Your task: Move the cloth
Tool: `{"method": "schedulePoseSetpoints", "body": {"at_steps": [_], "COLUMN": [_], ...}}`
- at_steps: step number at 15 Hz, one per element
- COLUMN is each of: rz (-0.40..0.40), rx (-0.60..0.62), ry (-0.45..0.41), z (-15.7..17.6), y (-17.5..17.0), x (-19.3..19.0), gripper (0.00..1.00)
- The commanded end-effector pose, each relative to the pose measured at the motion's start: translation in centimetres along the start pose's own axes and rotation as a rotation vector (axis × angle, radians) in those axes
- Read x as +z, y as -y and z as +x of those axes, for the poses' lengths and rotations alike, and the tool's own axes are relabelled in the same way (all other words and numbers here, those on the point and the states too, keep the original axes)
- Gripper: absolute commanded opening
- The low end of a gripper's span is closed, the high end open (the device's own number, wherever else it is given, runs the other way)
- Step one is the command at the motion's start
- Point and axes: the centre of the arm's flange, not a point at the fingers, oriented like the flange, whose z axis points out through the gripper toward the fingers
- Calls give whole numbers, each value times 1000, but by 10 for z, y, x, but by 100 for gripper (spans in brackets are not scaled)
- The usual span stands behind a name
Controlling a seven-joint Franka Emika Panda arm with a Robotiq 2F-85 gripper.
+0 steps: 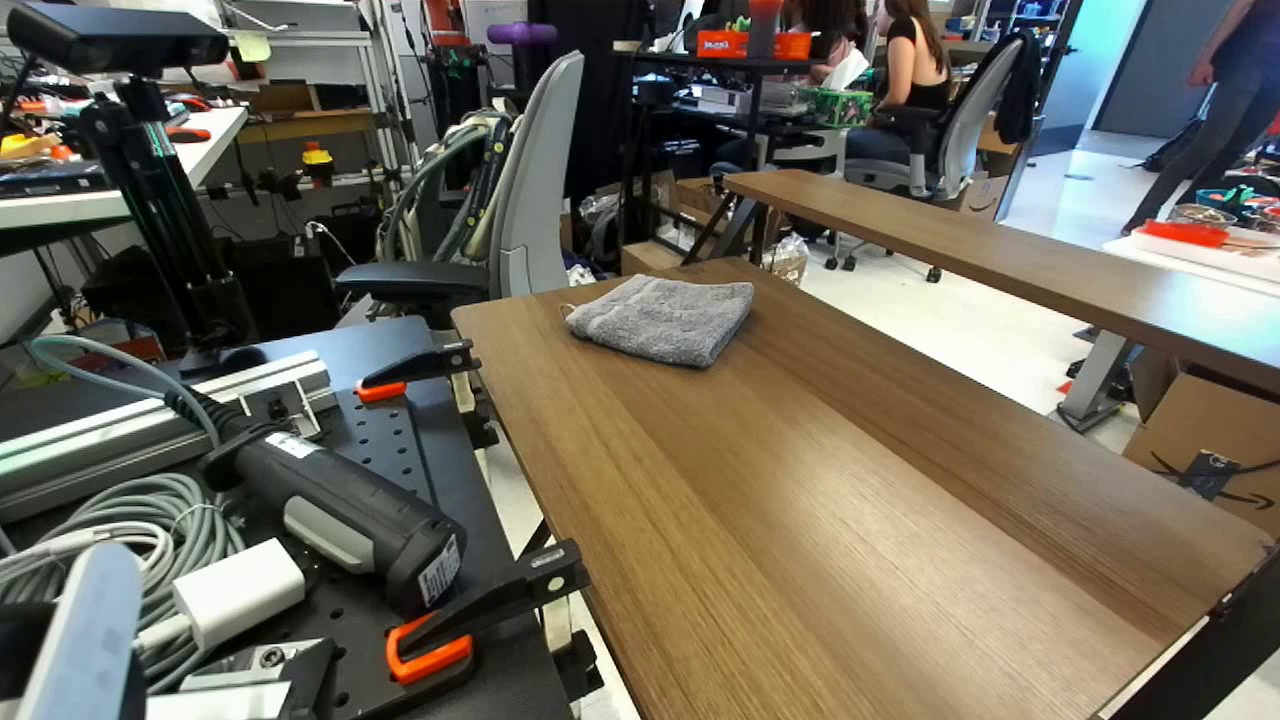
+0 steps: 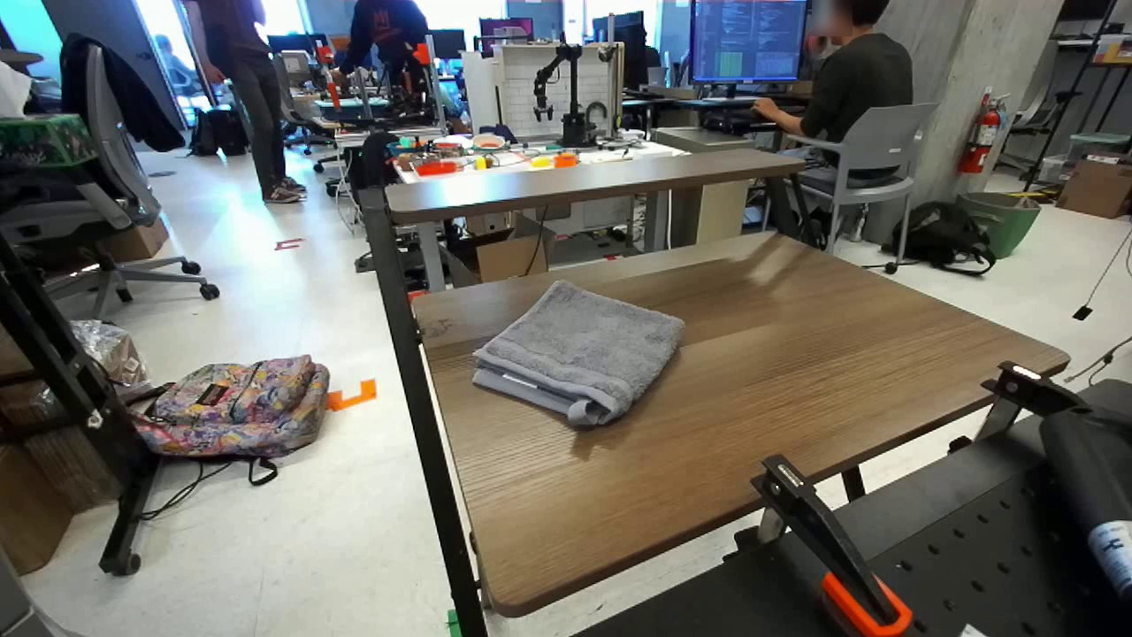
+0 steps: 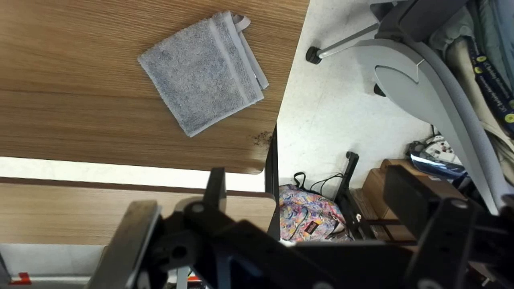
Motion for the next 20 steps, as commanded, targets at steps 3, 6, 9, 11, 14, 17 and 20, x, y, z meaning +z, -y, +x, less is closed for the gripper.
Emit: {"method": "schedulePoseSetpoints", "body": {"at_steps": [3,6,9,11,14,17,20], "rz": [-3,-5,-10,-15,-26,-49,-67], "rx": [13,22,35,38,47,66,101], "ry": [2,20,62,87,104,128,165], "z": [10,17,18,18,19,24,31], "y": [-3,-10,-18,-25,-33,-40,-47], "x": [45,84,129,160,204,249,286], "gripper": [100,100,100,100,100,100,100]}}
